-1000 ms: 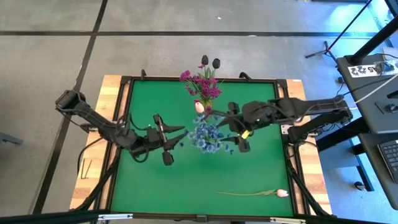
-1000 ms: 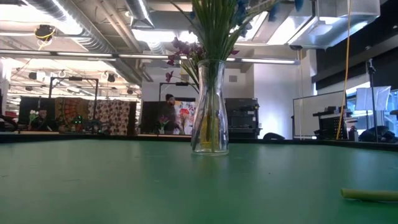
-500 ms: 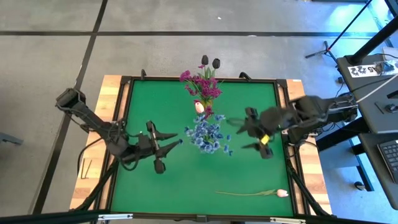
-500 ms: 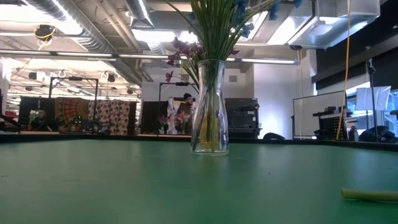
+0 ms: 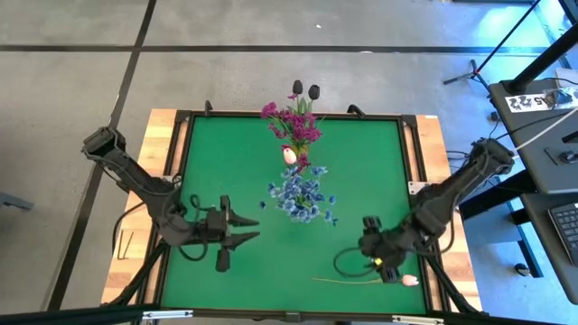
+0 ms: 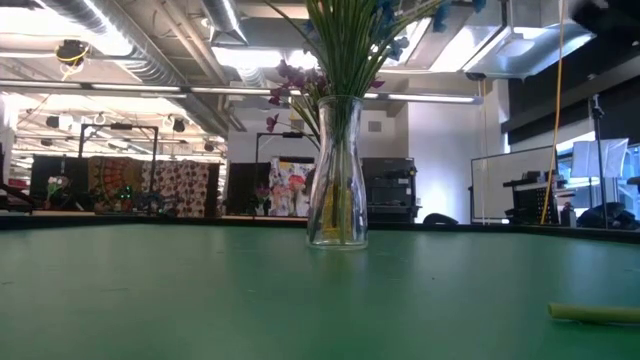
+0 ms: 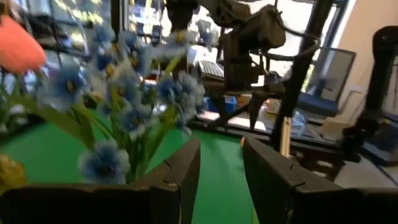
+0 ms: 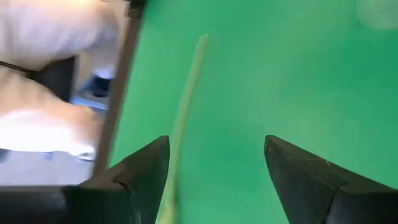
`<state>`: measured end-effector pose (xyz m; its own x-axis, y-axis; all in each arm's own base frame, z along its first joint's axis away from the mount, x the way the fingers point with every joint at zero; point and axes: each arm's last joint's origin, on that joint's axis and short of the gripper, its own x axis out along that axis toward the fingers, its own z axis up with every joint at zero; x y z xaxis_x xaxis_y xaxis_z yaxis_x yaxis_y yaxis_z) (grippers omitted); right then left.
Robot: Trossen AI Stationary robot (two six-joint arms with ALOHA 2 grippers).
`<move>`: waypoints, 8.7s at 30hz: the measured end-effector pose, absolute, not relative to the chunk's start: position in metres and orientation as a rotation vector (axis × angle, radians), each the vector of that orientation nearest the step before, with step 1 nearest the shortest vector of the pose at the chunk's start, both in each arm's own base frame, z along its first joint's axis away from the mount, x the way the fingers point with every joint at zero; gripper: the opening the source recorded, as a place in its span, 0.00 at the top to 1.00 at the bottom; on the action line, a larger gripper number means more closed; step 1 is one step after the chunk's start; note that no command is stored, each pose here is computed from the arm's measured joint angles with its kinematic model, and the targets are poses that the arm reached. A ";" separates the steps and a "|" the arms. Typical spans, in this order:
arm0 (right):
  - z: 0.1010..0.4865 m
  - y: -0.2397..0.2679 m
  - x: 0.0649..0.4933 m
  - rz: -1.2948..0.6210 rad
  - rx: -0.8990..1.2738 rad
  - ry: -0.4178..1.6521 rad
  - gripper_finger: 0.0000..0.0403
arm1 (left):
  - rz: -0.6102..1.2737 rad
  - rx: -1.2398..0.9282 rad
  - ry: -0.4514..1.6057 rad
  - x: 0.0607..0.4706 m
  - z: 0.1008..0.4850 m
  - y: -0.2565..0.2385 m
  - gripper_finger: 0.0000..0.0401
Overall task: Sort flowers into vase by color
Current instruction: Put the pink flower into the transparent vase
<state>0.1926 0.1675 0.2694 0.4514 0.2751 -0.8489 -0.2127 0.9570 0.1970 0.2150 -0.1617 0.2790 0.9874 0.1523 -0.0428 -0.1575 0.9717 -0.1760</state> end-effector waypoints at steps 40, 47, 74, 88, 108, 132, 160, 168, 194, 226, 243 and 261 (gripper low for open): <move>0.136 0.223 0.169 0.133 0.009 1.455 0.87 | 0.180 -0.306 0.096 0.228 0.252 -0.170 0.70; 0.157 0.210 0.183 0.074 -0.137 1.562 0.95 | 0.183 -0.334 0.064 0.231 0.256 -0.167 0.70; 0.361 0.207 0.219 0.015 -0.664 1.116 0.98 | 0.139 -0.231 0.054 0.264 0.406 -0.144 0.70; 0.421 0.181 0.233 -0.145 -1.115 0.837 0.98 | -0.050 -0.391 0.139 0.275 0.448 -0.095 0.70; 0.401 0.128 0.302 -0.505 -1.583 1.061 0.98 | -0.095 -0.605 0.310 0.283 0.448 -0.006 0.70; 0.413 0.126 0.341 -0.486 -1.598 0.986 0.98 | -0.152 -0.625 0.408 0.307 0.427 0.008 0.70; 0.414 0.128 0.343 -0.457 -1.580 0.961 0.98 | -0.081 -0.596 0.407 0.298 0.429 0.015 0.70; 0.414 0.128 0.344 -0.462 -1.571 0.953 0.98 | -0.110 -0.606 0.432 0.305 0.423 0.015 0.70; 0.415 0.128 0.344 -0.460 -1.563 0.946 0.98 | -0.073 -0.564 0.432 0.305 0.422 0.016 0.98; 0.482 0.137 0.260 -0.267 -0.765 0.474 0.40 | 0.256 -0.217 0.179 0.252 0.466 0.010 1.00; 0.466 0.128 0.233 0.011 -0.434 0.403 0.40 | 0.240 -0.063 -0.176 0.222 0.404 -0.023 1.00; 0.397 0.086 0.181 -0.033 -0.210 0.044 0.40 | 0.127 -0.067 -0.484 0.209 0.311 -0.023 1.00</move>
<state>0.1810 0.0858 0.3974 0.9985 -0.0375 -0.0404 0.0282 0.9775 -0.2092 0.2093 -0.0228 0.3106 0.8774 0.1376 0.4597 -0.1060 0.9899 -0.0940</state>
